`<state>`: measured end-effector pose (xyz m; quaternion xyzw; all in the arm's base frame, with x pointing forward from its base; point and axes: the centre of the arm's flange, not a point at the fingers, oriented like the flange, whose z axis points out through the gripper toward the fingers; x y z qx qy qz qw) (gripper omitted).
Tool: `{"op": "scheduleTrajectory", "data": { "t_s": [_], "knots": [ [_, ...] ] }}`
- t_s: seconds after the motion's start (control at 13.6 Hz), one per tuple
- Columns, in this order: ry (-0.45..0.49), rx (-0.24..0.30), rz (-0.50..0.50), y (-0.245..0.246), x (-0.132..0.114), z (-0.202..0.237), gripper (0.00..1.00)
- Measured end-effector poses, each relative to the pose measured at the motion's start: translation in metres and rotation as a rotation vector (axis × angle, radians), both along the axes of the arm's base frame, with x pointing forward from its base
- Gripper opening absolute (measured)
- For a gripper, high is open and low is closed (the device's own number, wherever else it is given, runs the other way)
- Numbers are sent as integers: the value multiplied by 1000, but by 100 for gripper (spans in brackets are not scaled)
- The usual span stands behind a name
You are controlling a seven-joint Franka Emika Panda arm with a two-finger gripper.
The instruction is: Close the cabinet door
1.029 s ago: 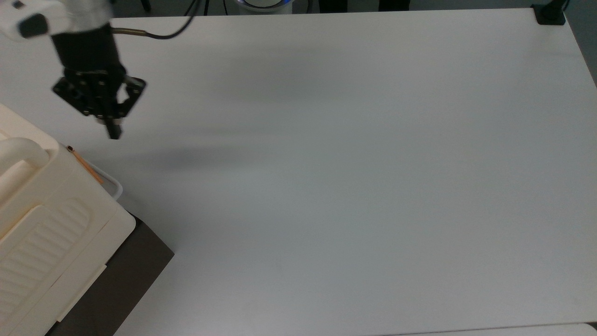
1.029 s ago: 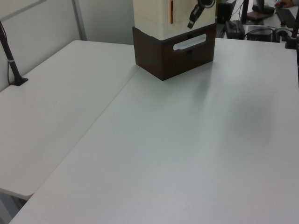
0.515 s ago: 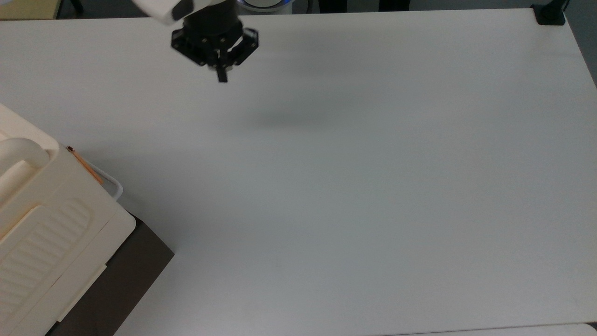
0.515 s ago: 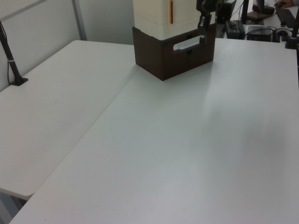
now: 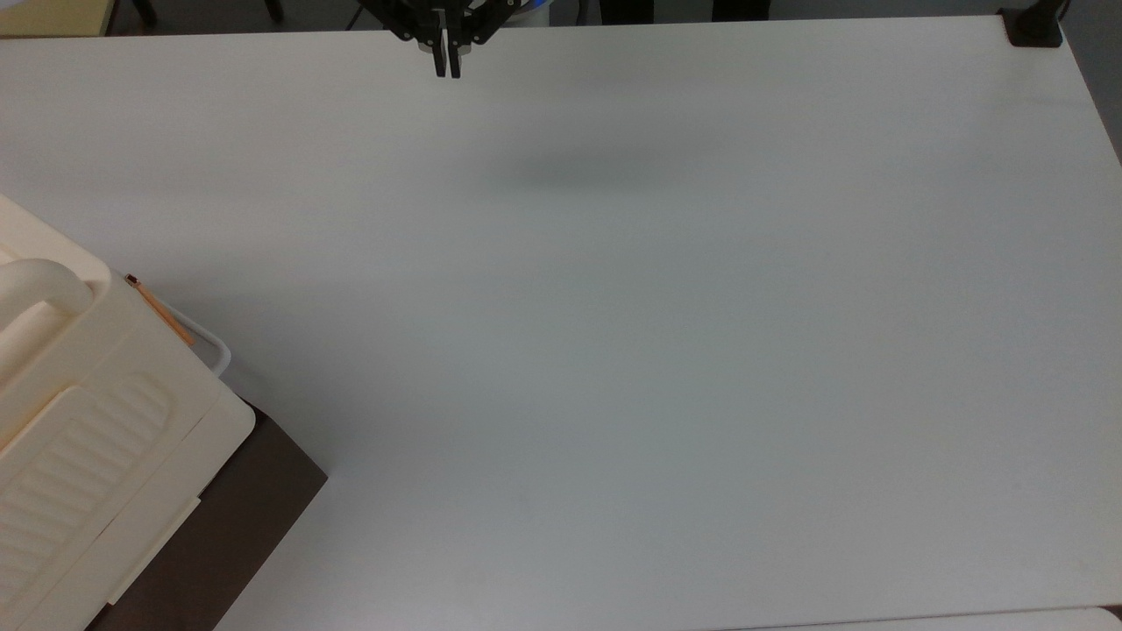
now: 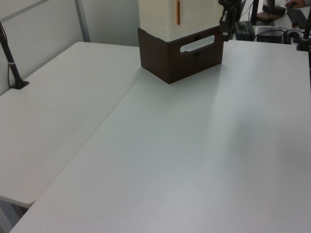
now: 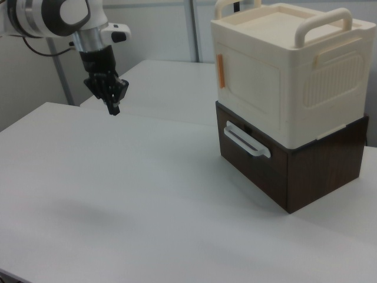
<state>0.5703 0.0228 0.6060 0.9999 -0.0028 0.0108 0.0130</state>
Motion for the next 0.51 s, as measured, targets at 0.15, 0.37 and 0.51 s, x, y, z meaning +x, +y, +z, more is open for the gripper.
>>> {"op": "scheduleTrajectory", "data": {
  "t_s": [0.15,0.37,0.51],
  "knots": [
    [10,0,-4,3,-2,-4,23],
    [18,-1,-4,3,-3,-8,51],
    [18,-1,-4,3,-3,-8,77]
  ]
}}
